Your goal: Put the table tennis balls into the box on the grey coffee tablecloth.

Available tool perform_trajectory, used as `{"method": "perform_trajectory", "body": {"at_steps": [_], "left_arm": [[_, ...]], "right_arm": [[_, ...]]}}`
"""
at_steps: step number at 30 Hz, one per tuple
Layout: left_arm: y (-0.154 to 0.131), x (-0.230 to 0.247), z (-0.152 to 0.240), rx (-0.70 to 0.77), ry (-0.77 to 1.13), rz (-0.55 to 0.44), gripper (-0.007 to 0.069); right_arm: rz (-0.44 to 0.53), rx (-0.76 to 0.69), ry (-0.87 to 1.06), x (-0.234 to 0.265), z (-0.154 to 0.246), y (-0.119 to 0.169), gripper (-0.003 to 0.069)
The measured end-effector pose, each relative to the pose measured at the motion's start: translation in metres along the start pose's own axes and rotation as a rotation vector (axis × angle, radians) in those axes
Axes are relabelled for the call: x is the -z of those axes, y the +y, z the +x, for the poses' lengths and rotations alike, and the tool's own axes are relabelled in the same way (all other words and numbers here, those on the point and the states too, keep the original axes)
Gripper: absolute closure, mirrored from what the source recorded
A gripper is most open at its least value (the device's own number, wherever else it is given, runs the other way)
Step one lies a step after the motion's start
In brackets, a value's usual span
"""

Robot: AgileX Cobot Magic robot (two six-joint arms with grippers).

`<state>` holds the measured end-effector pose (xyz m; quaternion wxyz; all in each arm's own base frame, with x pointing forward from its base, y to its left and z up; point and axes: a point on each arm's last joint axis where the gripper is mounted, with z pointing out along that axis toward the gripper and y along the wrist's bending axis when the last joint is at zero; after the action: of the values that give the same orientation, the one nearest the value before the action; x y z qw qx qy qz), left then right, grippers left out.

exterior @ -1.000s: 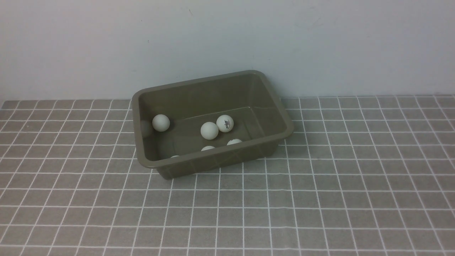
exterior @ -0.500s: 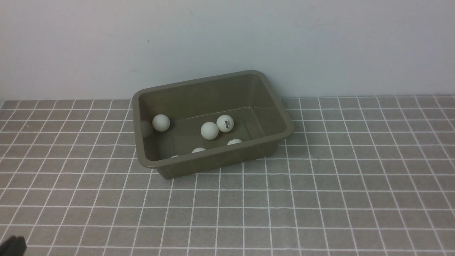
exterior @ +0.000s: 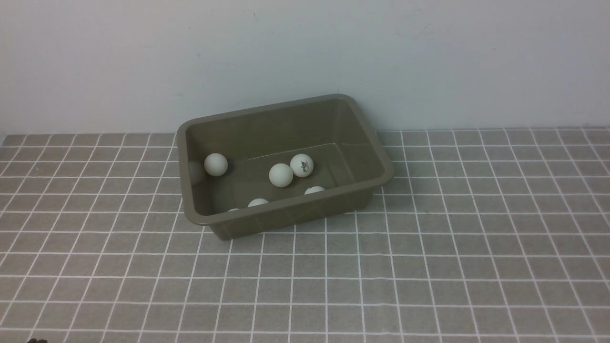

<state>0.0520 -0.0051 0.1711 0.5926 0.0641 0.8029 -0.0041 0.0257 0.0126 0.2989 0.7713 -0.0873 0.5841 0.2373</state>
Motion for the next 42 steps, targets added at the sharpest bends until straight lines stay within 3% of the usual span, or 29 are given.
{"method": "perform_trajectory", "body": {"at_steps": [17,19,22,24,28,42], "left_arm": [[0.000,0.000,0.000,0.000,0.001,0.000,0.0630],[0.000,0.000,0.000,0.000,0.001,0.000,0.0630],[0.000,0.000,0.000,0.000,0.002,0.000,0.0630],[0.000,0.000,0.000,0.000,0.002,0.000,0.0630],[0.000,0.000,0.000,0.000,0.002,0.000,0.0630],[0.000,0.000,0.000,0.000,0.002,0.000,0.0630]], "right_arm": [[0.008,0.056,0.026,0.000,0.004,-0.001,0.0672],[0.048,0.105,0.082,-0.001,0.014,-0.004,0.0672],[0.197,0.172,0.227,0.001,0.042,-0.015,0.0672],[0.314,0.188,0.342,0.005,0.068,-0.025,0.0672],[0.425,0.172,0.509,0.016,0.113,-0.038,0.0672],[0.437,0.163,0.476,0.015,0.114,-0.039,0.0673]]}}
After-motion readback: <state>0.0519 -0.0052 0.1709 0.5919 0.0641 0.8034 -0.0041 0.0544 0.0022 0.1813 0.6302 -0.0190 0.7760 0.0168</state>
